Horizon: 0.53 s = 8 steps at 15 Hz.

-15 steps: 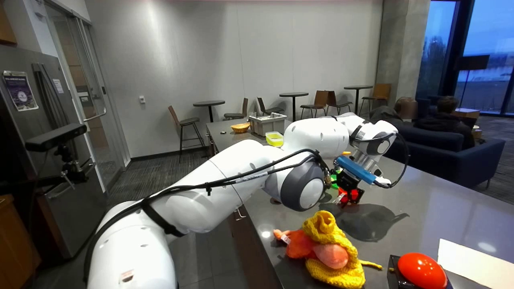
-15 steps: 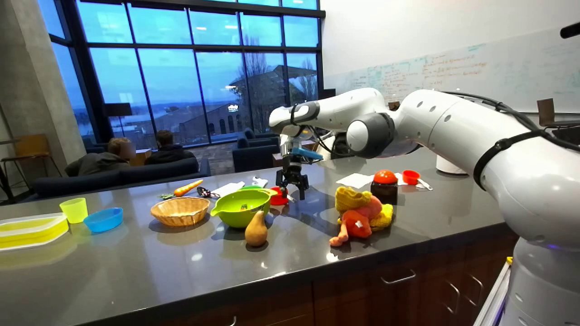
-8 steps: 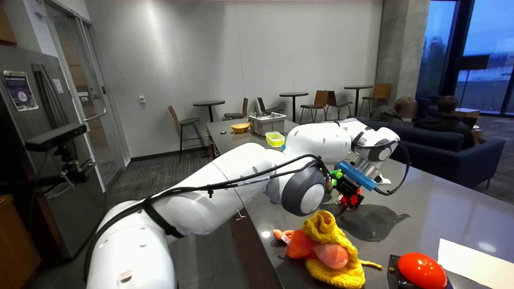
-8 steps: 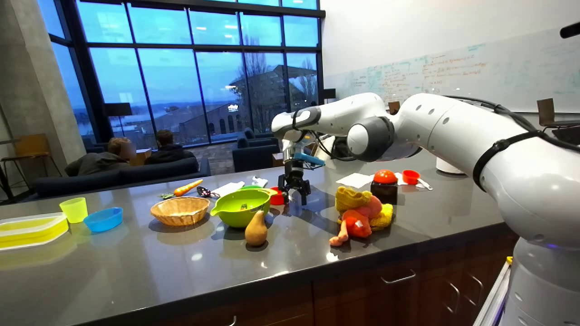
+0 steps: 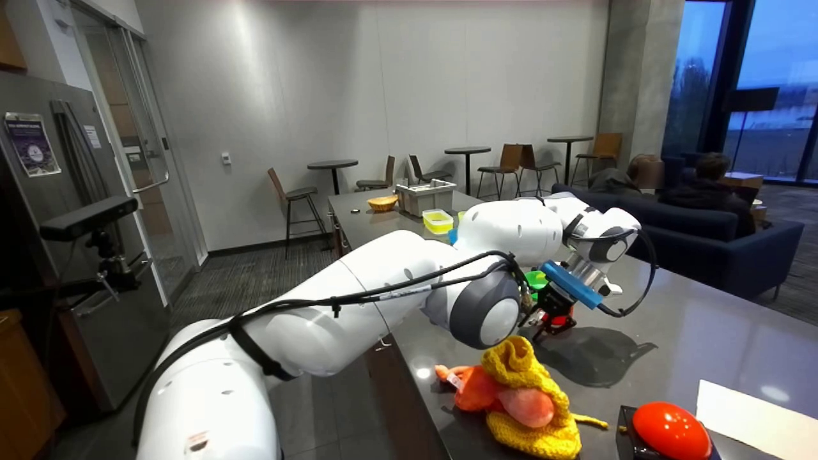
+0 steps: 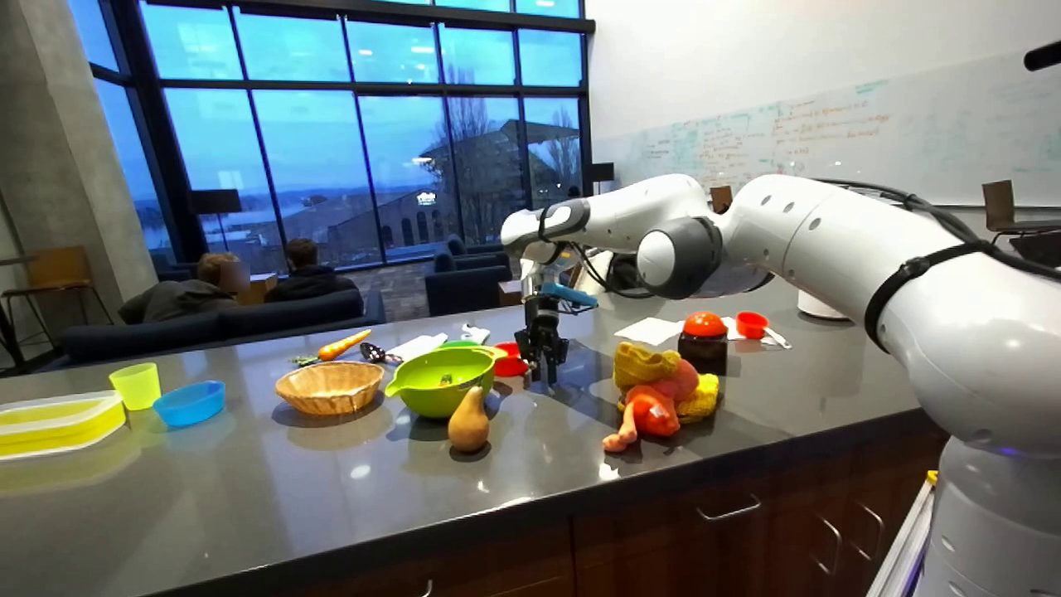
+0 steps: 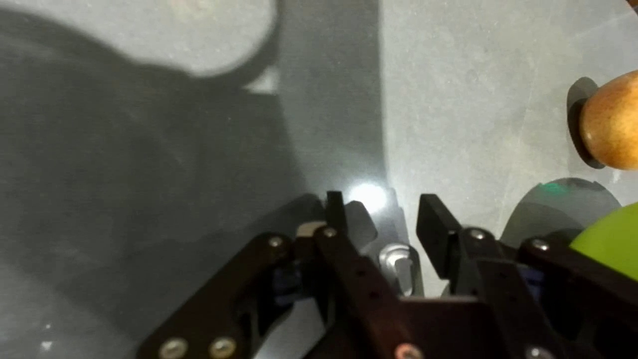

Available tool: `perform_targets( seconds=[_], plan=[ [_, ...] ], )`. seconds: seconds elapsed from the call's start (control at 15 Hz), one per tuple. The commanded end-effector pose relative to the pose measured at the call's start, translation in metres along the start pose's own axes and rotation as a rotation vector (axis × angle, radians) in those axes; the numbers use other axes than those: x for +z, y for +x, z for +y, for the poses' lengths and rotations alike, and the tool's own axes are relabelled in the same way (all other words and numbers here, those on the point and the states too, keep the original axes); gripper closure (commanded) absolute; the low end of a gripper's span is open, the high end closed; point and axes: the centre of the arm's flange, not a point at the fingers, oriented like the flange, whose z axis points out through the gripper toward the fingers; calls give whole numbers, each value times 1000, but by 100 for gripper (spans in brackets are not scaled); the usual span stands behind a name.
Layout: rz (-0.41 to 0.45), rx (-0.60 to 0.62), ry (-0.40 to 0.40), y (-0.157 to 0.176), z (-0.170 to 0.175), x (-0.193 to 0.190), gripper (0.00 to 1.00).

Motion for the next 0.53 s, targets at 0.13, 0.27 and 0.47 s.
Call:
perform_targets(
  seconds=[0.13,0.27,0.47],
  plan=[
    [-7,-19,35,8,1,-7,99],
    [-6,-19,32,6,-1,-8,95],
    [-6,-17,29,4,-2,-9,95]
  ],
)
